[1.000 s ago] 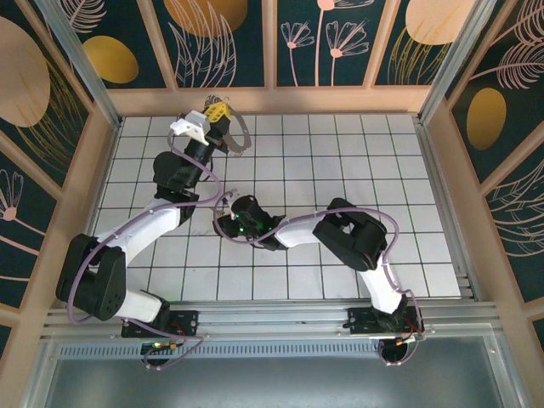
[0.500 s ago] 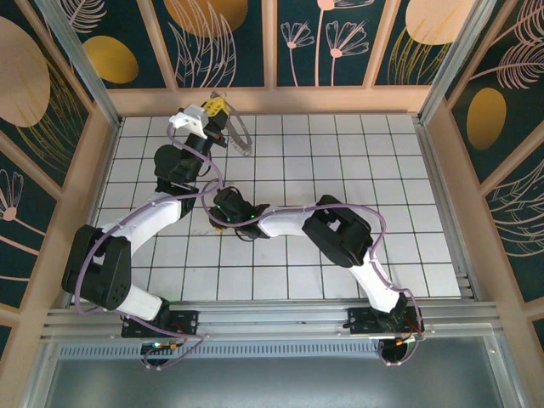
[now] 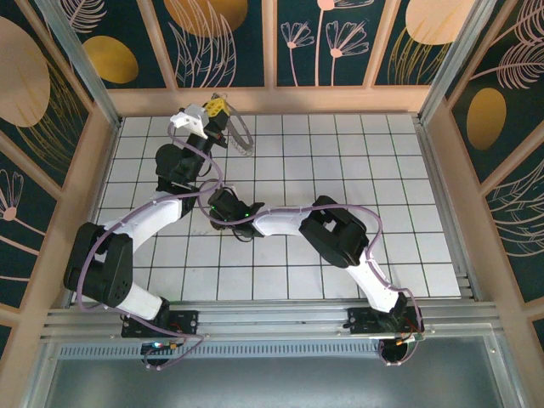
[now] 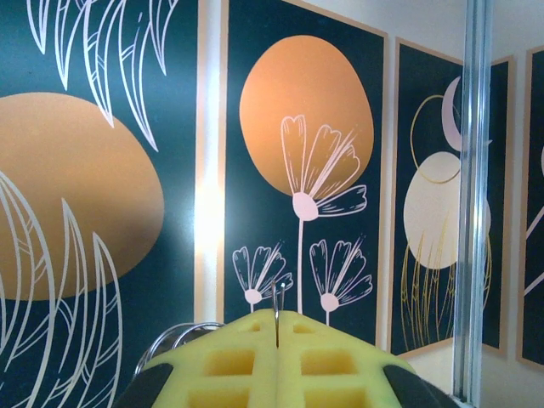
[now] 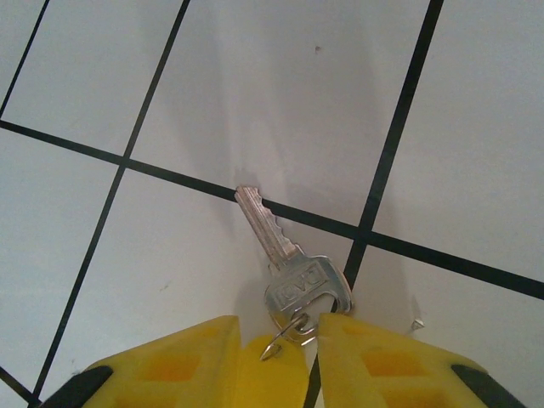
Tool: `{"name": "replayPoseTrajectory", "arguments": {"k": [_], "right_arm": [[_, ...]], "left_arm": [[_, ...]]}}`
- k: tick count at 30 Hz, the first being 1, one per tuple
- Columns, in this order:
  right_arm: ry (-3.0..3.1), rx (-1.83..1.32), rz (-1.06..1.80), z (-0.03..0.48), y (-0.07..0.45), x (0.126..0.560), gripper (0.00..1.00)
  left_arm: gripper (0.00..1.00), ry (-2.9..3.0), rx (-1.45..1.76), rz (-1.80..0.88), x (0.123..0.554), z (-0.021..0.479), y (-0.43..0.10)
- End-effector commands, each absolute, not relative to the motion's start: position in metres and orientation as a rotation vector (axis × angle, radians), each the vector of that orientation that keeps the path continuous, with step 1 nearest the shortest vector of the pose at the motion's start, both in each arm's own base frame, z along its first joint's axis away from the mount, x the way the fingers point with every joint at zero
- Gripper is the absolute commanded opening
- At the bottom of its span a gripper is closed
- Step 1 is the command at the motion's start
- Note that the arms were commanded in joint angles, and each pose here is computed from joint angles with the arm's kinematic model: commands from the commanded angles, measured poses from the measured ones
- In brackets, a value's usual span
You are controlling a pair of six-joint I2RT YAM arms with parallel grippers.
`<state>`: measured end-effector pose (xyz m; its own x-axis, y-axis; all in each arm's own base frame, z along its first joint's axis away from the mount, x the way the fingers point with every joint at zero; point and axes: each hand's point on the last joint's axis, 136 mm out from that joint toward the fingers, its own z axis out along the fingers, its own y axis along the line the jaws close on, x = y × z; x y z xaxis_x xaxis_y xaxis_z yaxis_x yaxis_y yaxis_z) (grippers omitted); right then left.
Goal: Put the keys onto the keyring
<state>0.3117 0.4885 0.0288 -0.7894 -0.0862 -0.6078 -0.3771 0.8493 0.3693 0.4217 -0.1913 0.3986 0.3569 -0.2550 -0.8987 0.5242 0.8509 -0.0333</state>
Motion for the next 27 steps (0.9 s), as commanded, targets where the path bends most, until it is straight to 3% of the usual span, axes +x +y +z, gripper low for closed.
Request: {"name": "replayPoseTrajectory", "arguments": {"k": [1, 7, 13, 21, 27], "right_arm": [[2.453, -0.305, 0.579, 0.014, 0.484, 0.315, 0.29], [2.446, -0.297, 0.568, 0.018, 0.482, 0.319, 0.19], [2.438, -0.28, 0.56, 0.022, 0.468, 0.316, 0.0], [2.433, -0.214, 0.517, 0.029, 0.415, 0.31, 0.0], [2.475, -0.133, 0.43, 0.015, 0.344, 0.298, 0.0]], "left_arm": [[0.0, 0.995, 0.263, -0.526, 0.414, 0.43, -0.185], [0.0, 0.998, 0.265, -0.536, 0.414, 0.429, -0.186], [0.0, 1.002, 0.275, -0.544, 0.412, 0.429, -0.188], [0.0, 1.014, 0.306, -0.598, 0.407, 0.429, -0.195], [0.0, 1.044, 0.362, -0.7, 0.4, 0.423, -0.208]]}}
